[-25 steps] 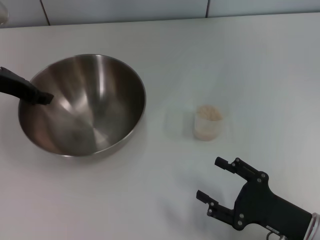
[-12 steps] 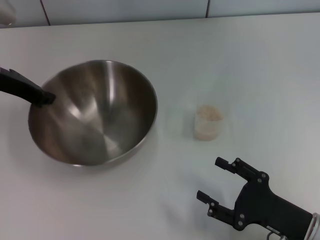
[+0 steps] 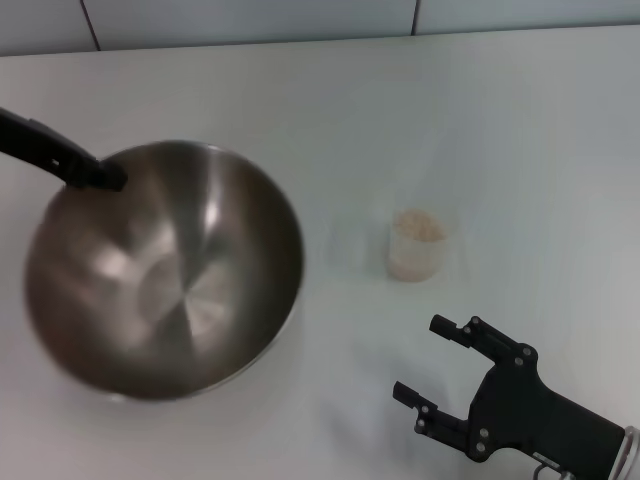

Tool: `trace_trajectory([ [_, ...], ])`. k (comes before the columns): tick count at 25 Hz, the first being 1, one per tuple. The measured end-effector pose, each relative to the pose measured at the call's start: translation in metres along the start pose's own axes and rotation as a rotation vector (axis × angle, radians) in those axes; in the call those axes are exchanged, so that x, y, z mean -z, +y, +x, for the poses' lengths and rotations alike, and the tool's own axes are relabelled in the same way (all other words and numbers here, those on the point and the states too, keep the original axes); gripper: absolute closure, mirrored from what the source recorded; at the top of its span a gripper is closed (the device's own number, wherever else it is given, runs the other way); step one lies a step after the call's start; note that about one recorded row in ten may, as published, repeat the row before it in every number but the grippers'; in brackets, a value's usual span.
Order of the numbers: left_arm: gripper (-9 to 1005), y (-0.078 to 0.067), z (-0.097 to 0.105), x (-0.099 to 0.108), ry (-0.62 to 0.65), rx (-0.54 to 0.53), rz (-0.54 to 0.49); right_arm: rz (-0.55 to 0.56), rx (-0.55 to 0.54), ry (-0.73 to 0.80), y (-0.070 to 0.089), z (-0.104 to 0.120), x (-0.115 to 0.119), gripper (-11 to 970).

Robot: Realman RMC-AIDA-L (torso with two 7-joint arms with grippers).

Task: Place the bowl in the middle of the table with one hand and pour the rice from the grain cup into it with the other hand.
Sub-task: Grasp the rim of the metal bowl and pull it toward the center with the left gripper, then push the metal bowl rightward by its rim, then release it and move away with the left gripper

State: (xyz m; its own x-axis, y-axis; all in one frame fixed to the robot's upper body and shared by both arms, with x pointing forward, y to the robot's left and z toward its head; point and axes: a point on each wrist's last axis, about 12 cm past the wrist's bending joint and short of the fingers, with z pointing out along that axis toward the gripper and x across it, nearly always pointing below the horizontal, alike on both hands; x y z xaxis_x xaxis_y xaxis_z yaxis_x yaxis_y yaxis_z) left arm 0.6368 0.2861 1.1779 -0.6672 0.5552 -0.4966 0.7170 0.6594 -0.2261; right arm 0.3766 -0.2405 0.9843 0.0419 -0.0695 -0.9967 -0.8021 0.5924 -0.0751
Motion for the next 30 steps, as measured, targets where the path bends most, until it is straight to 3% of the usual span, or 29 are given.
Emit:
trace_trajectory([
  [9, 935, -0.009, -0.014, 0.006, 0.012, -0.031, 0.068, -0.002, 0.001, 0.000, 0.000, 0.000, 0.000, 193],
  [13, 935, -0.020, -0.029, 0.001, 0.018, -0.061, 0.106, -0.002, 0.001, 0.001, 0.000, 0.000, -0.001, 193],
  [30, 934, -0.028, -0.039, -0.033, 0.031, -0.139, 0.008, -0.004, 0.003, -0.001, -0.001, 0.000, -0.002, 193],
])
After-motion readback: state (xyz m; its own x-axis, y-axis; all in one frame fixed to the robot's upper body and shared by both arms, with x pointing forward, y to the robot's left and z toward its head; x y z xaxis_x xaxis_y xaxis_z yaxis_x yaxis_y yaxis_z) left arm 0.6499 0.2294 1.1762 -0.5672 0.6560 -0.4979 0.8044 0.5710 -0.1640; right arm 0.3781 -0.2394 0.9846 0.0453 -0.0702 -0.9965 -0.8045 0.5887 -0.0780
